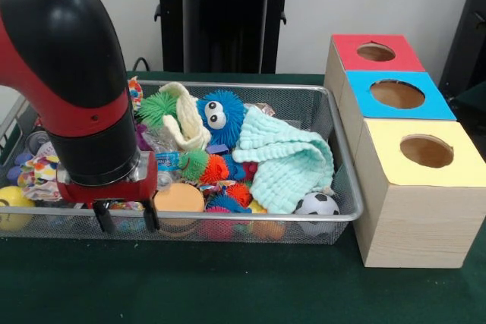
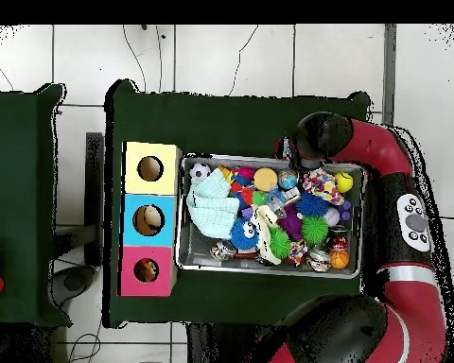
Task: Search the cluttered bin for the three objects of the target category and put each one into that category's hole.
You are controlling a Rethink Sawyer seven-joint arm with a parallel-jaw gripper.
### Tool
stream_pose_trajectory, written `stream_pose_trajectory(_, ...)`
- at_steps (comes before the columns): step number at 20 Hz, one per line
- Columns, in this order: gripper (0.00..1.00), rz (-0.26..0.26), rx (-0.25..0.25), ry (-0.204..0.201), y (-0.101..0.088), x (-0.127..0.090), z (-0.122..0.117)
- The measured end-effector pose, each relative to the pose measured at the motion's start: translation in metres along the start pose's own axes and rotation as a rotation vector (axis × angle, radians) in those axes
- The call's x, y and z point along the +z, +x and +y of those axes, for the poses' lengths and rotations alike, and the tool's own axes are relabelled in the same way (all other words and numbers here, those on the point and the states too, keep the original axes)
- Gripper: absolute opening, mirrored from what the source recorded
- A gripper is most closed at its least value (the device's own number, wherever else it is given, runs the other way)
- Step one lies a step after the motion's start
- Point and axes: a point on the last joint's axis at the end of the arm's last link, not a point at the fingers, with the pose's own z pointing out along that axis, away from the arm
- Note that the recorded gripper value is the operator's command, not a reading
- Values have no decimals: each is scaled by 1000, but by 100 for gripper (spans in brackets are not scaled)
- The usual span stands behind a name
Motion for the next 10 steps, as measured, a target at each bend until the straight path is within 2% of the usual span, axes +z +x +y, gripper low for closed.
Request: stream_pose_trajectory(10,100,-5,1,3,-2,-5,0)
